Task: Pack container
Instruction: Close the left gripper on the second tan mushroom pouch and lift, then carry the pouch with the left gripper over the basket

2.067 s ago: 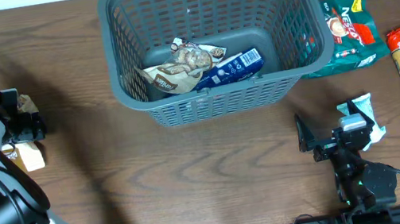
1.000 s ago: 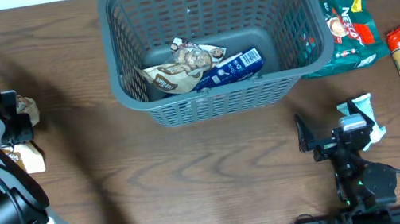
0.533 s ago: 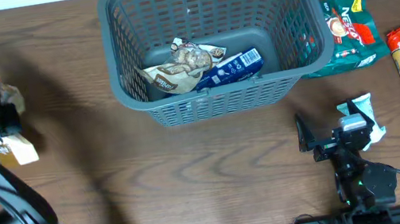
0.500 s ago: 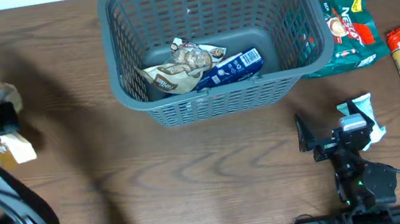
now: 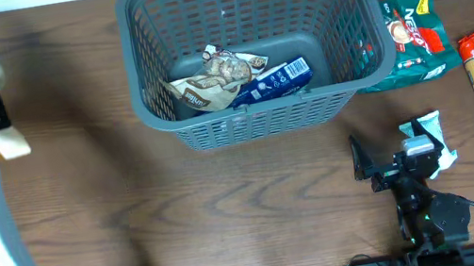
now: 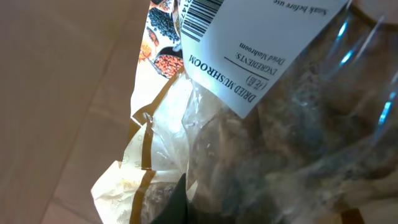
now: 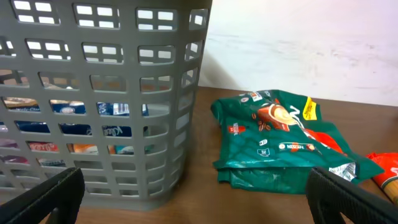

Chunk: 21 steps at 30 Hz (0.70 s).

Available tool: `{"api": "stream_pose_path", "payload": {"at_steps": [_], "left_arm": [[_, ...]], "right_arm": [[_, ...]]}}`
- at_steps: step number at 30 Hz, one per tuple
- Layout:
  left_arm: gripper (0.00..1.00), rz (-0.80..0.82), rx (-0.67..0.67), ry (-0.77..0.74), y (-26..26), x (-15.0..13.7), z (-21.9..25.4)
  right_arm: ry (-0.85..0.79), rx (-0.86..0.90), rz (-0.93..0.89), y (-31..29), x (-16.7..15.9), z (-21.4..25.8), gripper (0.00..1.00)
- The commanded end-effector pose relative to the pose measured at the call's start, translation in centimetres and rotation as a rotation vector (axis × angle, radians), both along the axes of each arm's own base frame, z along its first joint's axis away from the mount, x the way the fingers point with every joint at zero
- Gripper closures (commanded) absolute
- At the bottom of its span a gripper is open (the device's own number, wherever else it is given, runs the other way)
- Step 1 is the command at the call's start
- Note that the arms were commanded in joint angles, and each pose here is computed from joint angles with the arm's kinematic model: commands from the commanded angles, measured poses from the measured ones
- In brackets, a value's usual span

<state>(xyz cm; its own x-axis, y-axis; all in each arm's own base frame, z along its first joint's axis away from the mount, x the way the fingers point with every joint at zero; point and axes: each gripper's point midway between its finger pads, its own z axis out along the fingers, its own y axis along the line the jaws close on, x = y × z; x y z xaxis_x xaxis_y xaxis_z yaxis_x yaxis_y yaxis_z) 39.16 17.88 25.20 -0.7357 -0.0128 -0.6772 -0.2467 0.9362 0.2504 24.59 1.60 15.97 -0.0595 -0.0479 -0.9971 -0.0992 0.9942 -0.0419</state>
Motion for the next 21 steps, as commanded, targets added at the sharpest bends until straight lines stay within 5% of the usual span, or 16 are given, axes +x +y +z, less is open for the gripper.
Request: {"api": "stream_pose_path", "payload": {"at_steps": [1, 9, 21], "left_arm": [[0.94, -0.043, 0.007, -0.116, -2.4, 0.8, 5.9], [0.94, -0.152, -0.009, -0.295, -7.8, 1.5, 15.3], [0.94, -0.644, -0.217, -0.508, -21.9, 1.3, 23.1]], "right_arm": [[-0.002, -0.012, -0.007, -0.2, 0.0, 0.0, 0.01], [-0.001, -0.012, -0.007, -0.2, 0.0, 0.0, 0.01], [-0.002, -0.012, -0.007, -0.2, 0.0, 0.0, 0.01]]}}
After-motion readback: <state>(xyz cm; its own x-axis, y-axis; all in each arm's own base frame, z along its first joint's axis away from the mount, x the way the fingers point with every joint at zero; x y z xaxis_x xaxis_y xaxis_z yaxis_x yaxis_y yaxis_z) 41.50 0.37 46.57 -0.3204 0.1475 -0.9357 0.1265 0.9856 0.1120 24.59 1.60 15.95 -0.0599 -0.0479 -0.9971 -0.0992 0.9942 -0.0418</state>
